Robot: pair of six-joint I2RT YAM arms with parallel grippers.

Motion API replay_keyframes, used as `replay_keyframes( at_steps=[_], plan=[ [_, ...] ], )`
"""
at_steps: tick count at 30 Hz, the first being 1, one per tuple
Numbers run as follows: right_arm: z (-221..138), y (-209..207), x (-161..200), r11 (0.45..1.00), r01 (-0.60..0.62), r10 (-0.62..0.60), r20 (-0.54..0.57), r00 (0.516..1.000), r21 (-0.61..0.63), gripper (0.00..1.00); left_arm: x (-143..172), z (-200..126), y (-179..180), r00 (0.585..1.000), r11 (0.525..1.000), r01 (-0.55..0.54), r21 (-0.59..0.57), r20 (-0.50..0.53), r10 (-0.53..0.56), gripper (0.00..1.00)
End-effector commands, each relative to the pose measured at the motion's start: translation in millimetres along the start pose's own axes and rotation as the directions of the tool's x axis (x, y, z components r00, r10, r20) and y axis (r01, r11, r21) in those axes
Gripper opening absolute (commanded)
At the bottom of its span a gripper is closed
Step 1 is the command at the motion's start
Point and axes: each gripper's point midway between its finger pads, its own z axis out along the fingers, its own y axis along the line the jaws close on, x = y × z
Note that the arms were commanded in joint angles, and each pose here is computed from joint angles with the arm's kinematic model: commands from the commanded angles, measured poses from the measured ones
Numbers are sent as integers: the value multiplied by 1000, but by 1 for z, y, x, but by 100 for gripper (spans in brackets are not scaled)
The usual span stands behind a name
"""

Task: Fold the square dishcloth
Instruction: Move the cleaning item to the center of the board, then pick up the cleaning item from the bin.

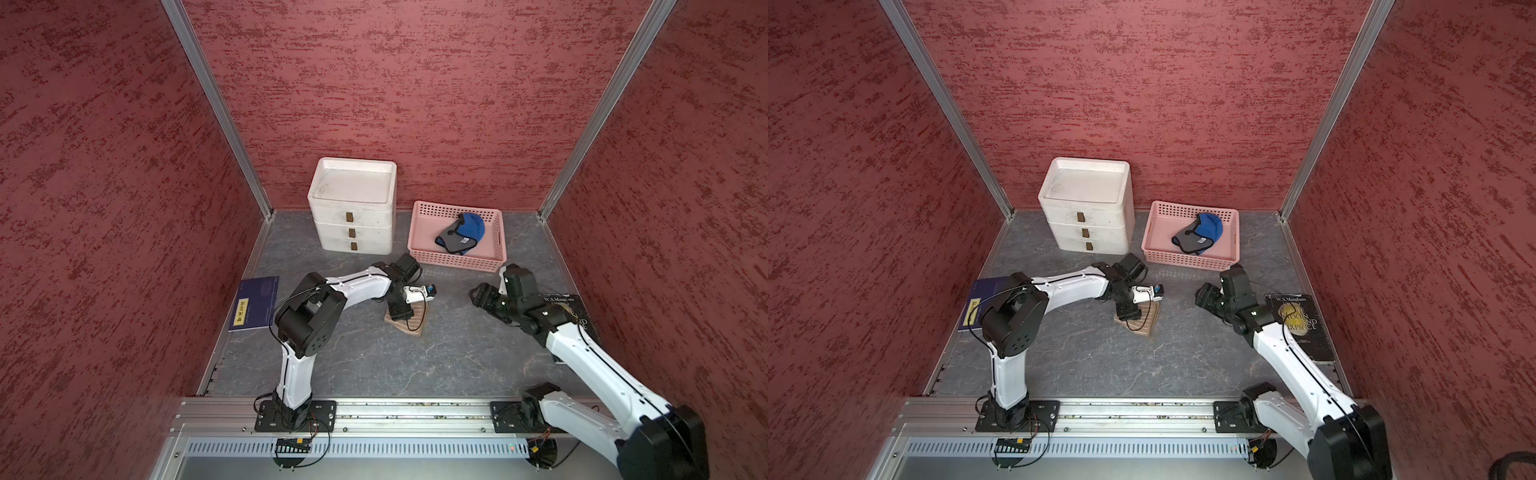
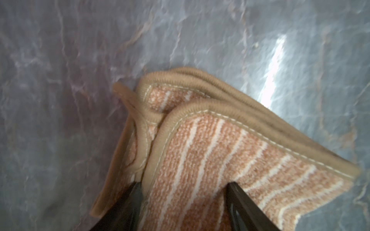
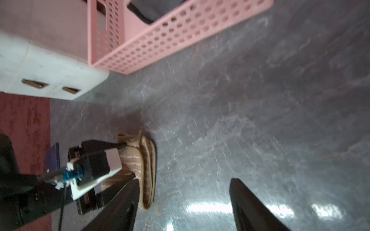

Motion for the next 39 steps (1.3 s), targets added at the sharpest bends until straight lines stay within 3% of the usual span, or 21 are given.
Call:
replay_keyframes(
  at_steps=[1, 5, 9, 13, 18, 23, 28, 39],
  plan=[
    [-1, 17, -52, 998, 55, -59, 94, 994, 43, 76, 91, -2, 18, 975, 998, 49, -37, -214, -55, 69],
    [16, 38, -98, 991, 87, -100, 129, 987, 105, 79, 144, -21, 35, 967, 991, 115, -64, -222, -126, 69],
    [54, 47, -131, 981, 100, -122, 130, 984, 166, 82, 159, -33, 46, 958, 976, 202, -76, -194, -213, 69],
    [103, 43, -154, 966, 100, -126, 96, 987, 239, 86, 132, -58, 47, 959, 962, 272, -34, -67, -274, 77],
    [151, 31, -181, 944, 107, -138, 77, 987, 312, 89, 88, -105, 49, 933, 940, 339, 38, 116, -341, 100],
    [191, 17, -192, 935, 122, -145, 45, 988, 334, 89, 68, -126, 47, 909, 926, 364, 95, 178, -376, 100],
    [226, 10, -191, 926, 147, -156, -1, 988, 348, 85, 61, -119, 47, 904, 920, 374, 120, 175, -391, 100],
    [248, -8, -195, 925, 134, -129, -36, 991, 356, 61, 61, -124, 39, 892, 912, 379, 157, 201, -405, 100]
  ],
)
